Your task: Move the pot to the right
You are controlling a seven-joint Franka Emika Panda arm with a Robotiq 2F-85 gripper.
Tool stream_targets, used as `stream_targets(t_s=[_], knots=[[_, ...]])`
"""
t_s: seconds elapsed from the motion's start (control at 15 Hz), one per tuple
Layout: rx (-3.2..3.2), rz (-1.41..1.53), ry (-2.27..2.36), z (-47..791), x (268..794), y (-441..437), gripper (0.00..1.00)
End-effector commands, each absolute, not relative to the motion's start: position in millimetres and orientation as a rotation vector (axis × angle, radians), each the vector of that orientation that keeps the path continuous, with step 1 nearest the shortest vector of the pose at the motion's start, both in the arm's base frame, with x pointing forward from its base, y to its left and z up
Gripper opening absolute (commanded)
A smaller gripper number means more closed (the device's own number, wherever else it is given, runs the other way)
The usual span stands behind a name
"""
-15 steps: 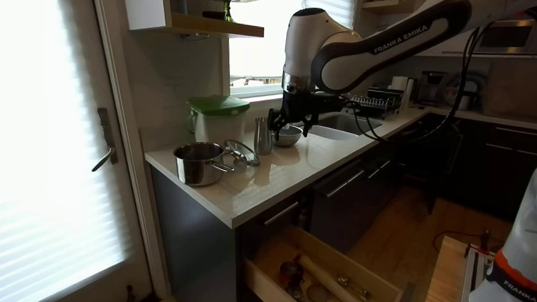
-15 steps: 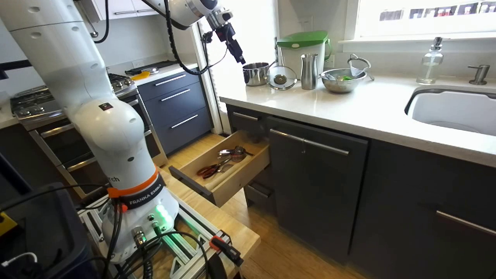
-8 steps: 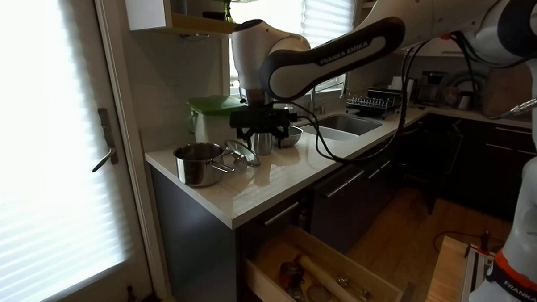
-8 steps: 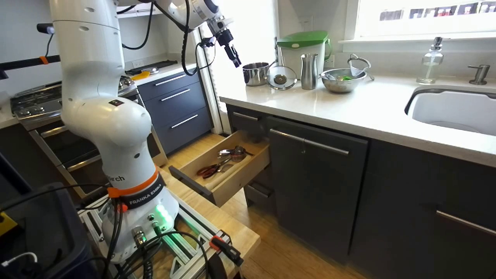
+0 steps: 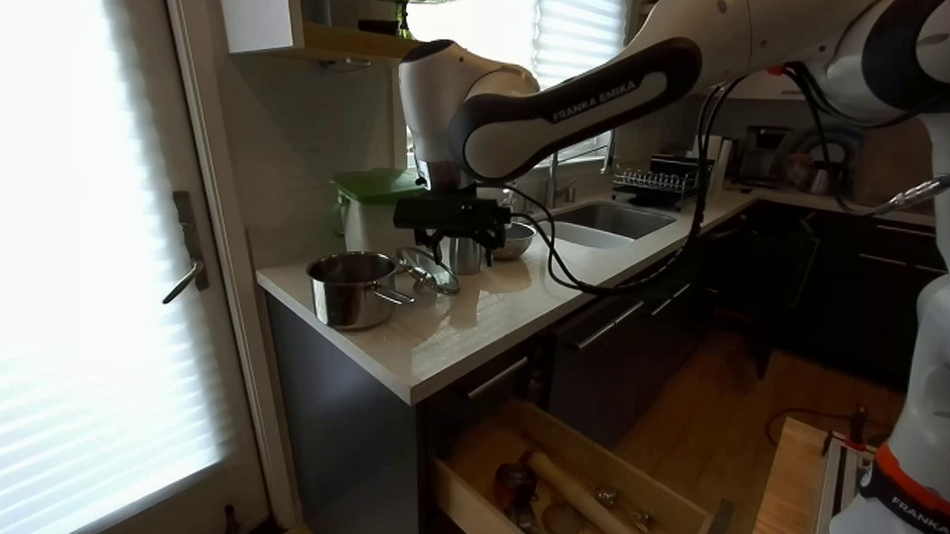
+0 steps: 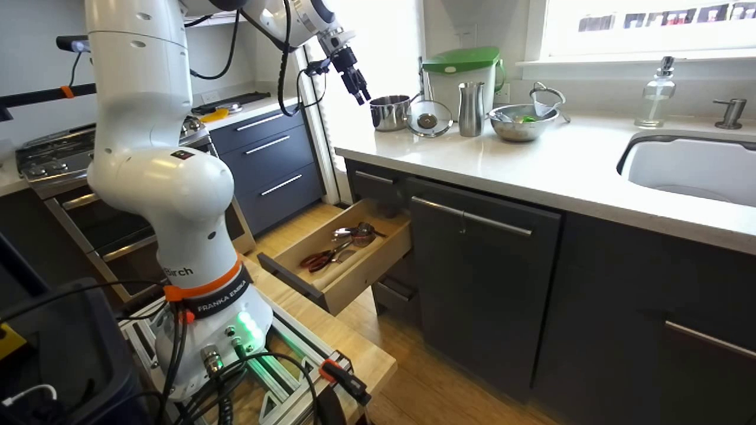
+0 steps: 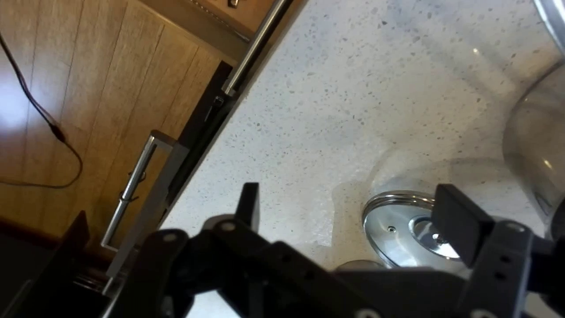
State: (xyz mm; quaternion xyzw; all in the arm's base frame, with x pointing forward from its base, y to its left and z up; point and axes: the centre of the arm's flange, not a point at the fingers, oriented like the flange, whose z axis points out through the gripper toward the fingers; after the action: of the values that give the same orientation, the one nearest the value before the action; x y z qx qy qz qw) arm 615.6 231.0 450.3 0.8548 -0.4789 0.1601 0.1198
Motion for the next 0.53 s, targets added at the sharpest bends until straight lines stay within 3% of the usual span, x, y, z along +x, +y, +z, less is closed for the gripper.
stream_targets(t_s=[0.0, 0.47], knots=[[2.431, 0.446, -1.668, 419, 646, 255, 1.00], [2.464, 0.504, -2.074, 433, 666, 256, 1.00]])
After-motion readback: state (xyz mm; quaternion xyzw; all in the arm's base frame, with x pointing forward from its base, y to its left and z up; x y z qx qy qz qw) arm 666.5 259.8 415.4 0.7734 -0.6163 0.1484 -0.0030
